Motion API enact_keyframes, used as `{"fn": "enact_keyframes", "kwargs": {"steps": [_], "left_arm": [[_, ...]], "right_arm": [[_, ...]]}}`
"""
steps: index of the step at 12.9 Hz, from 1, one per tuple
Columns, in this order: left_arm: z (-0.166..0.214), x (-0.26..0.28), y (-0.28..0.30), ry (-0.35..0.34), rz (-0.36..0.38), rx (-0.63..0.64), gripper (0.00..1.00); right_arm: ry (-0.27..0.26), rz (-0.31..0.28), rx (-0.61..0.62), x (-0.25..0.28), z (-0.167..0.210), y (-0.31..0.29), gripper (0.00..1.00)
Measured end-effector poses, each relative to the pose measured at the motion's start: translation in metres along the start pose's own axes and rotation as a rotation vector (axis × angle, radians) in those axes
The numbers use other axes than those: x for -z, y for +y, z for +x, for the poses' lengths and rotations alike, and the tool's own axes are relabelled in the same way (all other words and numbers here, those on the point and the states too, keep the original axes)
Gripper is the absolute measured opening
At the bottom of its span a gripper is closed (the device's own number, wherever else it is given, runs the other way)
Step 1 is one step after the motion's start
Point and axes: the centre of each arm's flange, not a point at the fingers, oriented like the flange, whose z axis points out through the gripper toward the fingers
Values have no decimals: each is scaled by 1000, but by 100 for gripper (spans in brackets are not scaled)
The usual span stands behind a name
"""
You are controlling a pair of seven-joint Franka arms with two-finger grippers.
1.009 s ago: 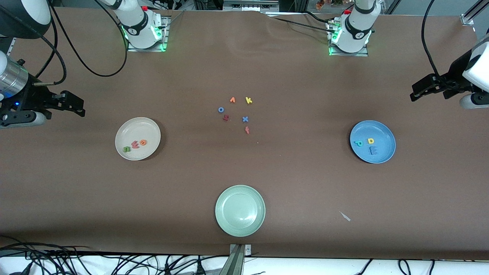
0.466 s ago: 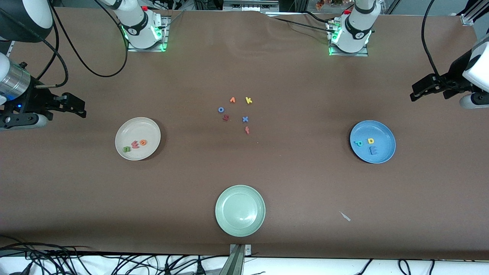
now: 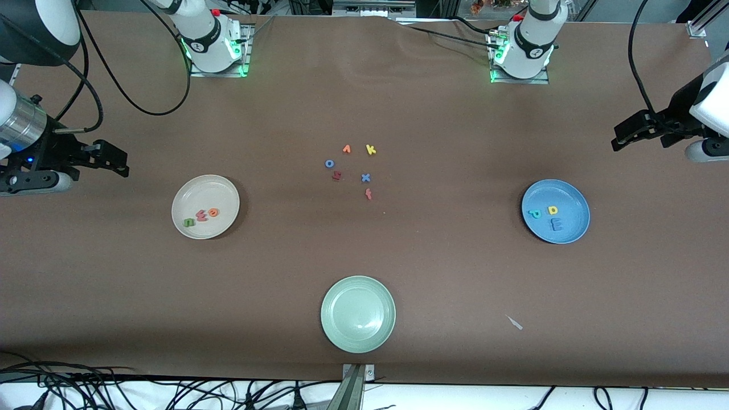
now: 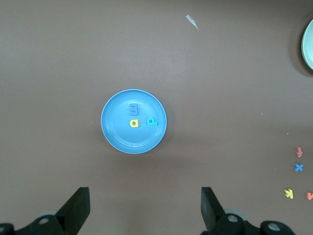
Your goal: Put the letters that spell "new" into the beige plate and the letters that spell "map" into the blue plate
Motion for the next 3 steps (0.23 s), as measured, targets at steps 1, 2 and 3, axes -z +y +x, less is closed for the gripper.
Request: {"fn": "enact_keyframes", "kwargs": {"steps": [1, 2, 3], "left_arm": [[0, 0, 0, 0, 0, 0, 100], [0, 0, 0, 0, 0, 0, 100], [0, 0, 0, 0, 0, 0, 100]], "right_arm": [[0, -1, 0, -2, 2, 0, 100], [-1, -2, -1, -5, 3, 0, 100], [-2, -3, -1, -7, 4, 0, 100]]}}
